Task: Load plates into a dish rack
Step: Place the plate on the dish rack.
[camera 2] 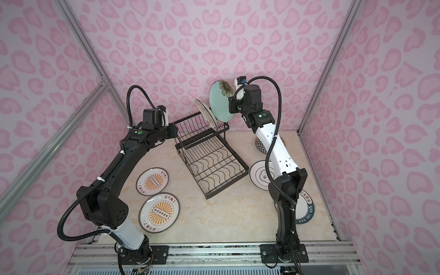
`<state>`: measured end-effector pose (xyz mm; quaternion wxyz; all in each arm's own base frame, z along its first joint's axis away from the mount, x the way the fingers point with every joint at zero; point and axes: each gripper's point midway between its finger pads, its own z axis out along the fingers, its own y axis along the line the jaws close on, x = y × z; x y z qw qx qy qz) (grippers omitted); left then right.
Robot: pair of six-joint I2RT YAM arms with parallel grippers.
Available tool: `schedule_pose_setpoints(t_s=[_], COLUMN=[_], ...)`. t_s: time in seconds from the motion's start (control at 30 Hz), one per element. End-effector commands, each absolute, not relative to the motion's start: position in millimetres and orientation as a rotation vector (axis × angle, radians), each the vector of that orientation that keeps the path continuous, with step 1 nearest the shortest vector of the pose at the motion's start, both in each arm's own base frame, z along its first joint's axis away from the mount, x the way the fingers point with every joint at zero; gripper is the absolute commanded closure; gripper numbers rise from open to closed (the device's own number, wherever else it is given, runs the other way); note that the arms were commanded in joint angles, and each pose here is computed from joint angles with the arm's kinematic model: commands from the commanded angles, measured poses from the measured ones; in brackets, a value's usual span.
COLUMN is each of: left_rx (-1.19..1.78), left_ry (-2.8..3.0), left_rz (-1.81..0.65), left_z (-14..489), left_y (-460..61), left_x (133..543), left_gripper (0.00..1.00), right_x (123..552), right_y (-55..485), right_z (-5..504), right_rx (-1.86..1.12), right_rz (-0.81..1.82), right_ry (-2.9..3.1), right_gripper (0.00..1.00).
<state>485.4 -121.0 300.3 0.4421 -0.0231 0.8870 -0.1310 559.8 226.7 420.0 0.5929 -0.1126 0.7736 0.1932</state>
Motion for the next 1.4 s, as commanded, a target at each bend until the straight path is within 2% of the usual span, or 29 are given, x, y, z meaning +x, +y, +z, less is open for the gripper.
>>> schedule_pose_setpoints(t_s=[0.0,0.13,0.63,1.37], left_rx=[-0.067,-0.068,-0.081,-0.120], left_ry=[2.189,2.179,2.130,2.198], left_rz=[-0.342,-0.338,-0.341,-0.345], left_z=[307,312,339,313], left_y=[-122,-121,-115,-115], left_x=[483,483,468,466], left_gripper=[0.69,0.66,0.65,0.65], right_x=[564,565,570,564], right_y=[232,240,263,294], right_z=[435,430,419,403], right_rx=[-0.289,-0.312,-0.367,-0.458], right_rz=[0.388,0.345,0.243,0.087], right_ry=[1.723,1.723,1.714,1.697], right_gripper=[1.00,1.00,1.00,1.00])
